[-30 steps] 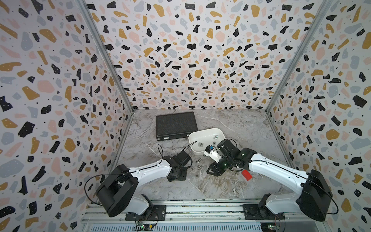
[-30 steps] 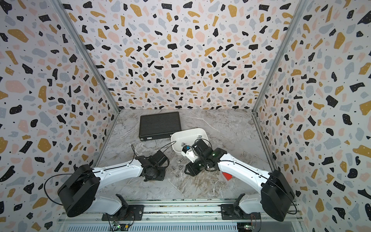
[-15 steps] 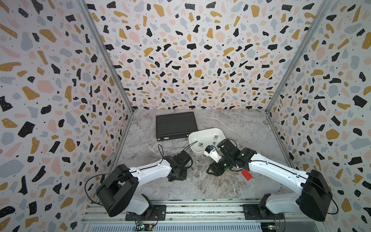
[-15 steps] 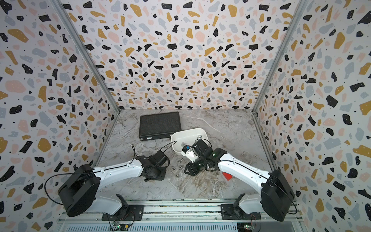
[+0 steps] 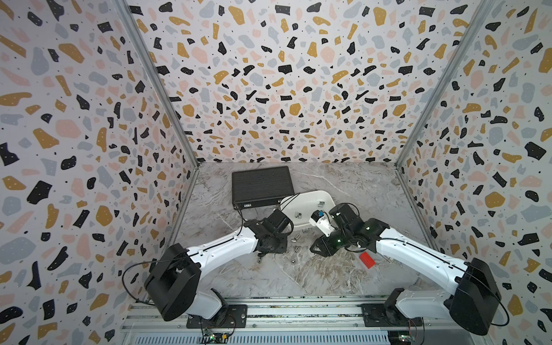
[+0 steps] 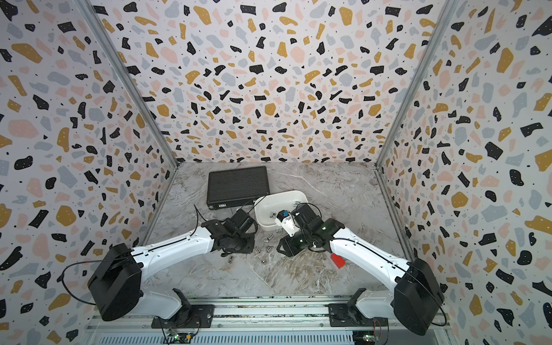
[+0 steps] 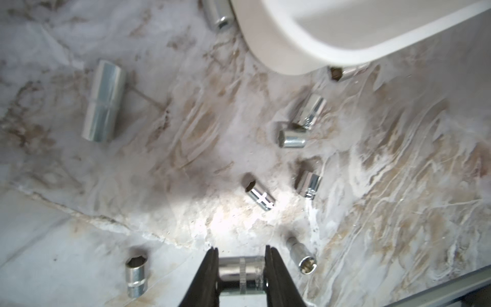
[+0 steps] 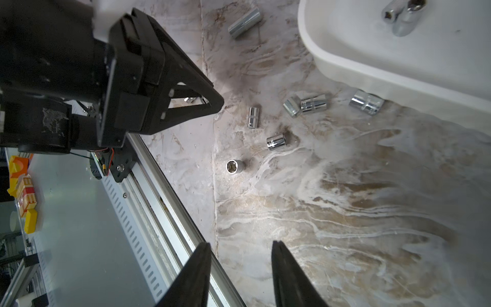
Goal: Put the socket on the desktop into the storage box
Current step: Place the socket head in the storage box.
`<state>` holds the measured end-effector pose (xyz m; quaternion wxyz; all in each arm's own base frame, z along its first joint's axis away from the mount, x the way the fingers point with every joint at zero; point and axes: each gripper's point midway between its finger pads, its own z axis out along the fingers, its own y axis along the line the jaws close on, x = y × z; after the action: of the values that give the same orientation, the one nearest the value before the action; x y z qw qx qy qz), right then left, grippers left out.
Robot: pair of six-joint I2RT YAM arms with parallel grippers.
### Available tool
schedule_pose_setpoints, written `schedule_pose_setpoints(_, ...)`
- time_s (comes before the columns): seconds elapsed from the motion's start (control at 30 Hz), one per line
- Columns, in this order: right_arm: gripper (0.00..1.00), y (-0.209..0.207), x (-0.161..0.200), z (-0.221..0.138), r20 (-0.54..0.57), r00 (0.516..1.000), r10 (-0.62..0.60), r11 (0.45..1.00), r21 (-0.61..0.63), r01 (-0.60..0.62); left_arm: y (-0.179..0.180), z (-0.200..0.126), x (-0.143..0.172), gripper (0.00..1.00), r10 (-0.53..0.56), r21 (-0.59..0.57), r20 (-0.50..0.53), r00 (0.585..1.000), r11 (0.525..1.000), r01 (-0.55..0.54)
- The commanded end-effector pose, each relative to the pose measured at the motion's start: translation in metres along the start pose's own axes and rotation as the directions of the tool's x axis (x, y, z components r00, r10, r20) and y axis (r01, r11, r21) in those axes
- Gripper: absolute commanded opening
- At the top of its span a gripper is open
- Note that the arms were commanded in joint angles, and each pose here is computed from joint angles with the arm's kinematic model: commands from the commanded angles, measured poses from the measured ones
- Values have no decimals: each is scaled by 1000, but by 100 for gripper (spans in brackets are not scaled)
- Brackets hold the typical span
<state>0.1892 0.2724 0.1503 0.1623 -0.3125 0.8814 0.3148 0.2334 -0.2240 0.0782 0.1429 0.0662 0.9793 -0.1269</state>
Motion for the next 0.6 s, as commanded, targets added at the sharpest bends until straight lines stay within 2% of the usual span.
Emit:
schedule_pose_setpoints(0.0, 43, -3, -8, -12, 52, 998, 32, 999, 8, -33, -17, -5, -14, 12, 42, 35, 5, 999, 999, -42)
schedule_pose_setpoints(0.57, 43, -49, -13, -34, 135, 969, 207, 968, 113, -222, -66, -16, -92, 11, 108, 78, 86, 990, 990, -115)
